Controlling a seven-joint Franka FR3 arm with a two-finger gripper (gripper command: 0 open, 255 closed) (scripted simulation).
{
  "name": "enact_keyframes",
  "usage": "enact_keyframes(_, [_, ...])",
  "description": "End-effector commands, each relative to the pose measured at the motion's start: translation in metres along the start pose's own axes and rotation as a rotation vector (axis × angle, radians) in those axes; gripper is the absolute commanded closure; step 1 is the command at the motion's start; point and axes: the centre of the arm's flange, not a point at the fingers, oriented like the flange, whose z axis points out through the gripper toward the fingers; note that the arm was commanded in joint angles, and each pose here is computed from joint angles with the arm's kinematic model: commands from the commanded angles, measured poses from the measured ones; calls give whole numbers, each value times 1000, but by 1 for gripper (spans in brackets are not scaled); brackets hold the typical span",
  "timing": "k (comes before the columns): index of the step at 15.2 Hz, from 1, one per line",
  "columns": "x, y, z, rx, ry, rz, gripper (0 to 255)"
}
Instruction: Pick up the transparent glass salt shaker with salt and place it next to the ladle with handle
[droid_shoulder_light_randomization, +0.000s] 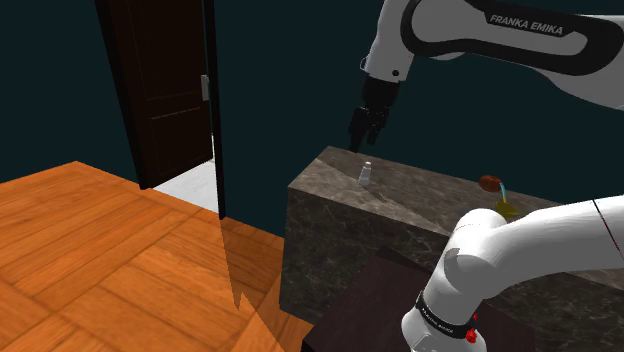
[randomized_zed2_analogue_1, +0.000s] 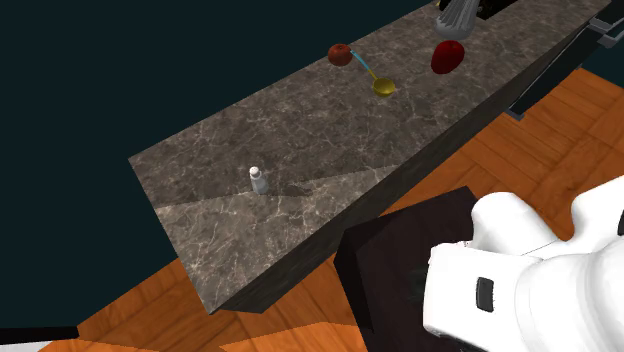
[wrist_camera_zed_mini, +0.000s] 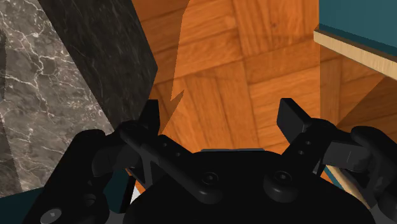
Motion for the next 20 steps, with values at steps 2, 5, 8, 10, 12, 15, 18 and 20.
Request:
enact_keyframes(2, [2, 11, 6, -2, 3, 3, 0])
enact_keyframes(5, [10, 44, 25, -7, 14, 11, 0])
enact_keyframes(8, [17, 77, 44, -12, 24, 20, 0])
enact_keyframes(10, [21, 99, 56, -16, 31, 25, 0])
enact_keyframes(12, [26, 121, 69, -19, 38, 31, 0])
enact_keyframes(15, [33, 154, 87, -25, 48, 39, 0])
enact_keyframes(18, [40, 188, 105, -30, 58, 48, 0])
enact_keyframes(20, [44, 210, 116, -34, 65, 53, 0])
